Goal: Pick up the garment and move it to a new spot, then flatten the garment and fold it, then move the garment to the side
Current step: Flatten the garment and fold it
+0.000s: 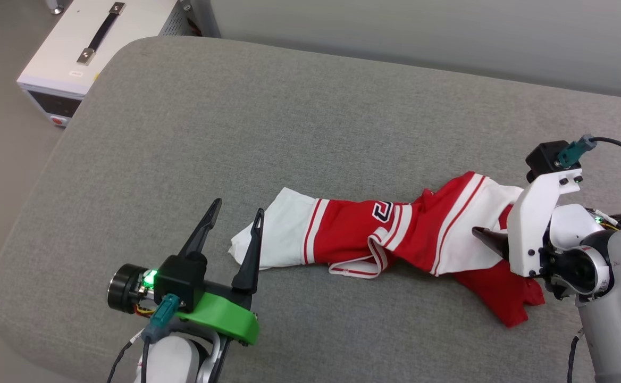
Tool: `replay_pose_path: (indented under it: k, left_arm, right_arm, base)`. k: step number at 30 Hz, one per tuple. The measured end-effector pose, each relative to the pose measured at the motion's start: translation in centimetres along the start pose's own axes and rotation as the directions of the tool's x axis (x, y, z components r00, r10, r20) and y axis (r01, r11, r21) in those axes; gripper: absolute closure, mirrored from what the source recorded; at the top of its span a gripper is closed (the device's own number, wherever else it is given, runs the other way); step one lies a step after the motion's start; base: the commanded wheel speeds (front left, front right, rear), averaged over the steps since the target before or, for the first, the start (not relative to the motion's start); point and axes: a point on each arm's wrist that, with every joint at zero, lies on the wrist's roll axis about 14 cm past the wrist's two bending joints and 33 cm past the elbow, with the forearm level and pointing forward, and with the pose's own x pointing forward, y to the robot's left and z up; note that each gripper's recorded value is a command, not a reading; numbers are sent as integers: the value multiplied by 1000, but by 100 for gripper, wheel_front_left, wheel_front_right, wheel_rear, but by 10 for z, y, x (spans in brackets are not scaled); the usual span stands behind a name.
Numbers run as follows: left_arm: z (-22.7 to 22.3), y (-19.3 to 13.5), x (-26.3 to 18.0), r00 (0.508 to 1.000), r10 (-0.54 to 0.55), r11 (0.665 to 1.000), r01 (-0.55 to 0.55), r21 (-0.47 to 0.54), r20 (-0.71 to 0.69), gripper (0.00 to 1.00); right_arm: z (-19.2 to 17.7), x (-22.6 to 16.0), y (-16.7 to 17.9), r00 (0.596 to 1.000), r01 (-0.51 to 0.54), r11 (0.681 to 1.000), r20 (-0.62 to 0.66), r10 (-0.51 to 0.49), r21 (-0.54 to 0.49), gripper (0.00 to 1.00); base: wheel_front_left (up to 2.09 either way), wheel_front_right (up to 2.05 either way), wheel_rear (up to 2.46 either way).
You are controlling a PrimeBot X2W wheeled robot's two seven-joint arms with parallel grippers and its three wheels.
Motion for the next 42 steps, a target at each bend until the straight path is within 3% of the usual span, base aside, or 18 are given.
replay_pose_path:
  k: [9,10,11,21,30,40,42]
  left_arm:
    - [-14,9,-4,998,42,999,-42,-7,-46,0]
    - [-16,10,-4,998,44,999,-44,-6,-53,0]
    - [-17,10,-5,997,45,999,-45,-5,-57,0]
    - [-14,4,-4,999,20,1000,-20,-3,-45,0]
    - [-2,-3,-5,1000,-9,1000,9,-8,-5,0]
    - [2,-29,2,996,-88,996,88,-25,17,0]
    - [2,-41,9,992,-126,991,127,-31,20,0]
  right_arm:
    - [-4,30,5,999,-23,1000,-36,23,10,0]
    - [-4,32,6,999,-26,1000,-36,26,9,76]
    - [-4,33,7,999,-28,1000,-33,28,8,100]
    - [6,21,9,998,-22,1000,54,23,-20,100]
    - [40,-42,-18,969,87,994,236,-70,-63,100]
    - [-13,-122,-73,944,285,958,164,-286,30,100]
    - [-48,-142,-99,922,369,926,90,-375,81,100]
  base:
    - [0,0,0]
    - [0,0,0]
    - [0,0,0]
    - [0,0,0]
    - [0,0,0]
    - [0,0,0]
    - [0,0,0]
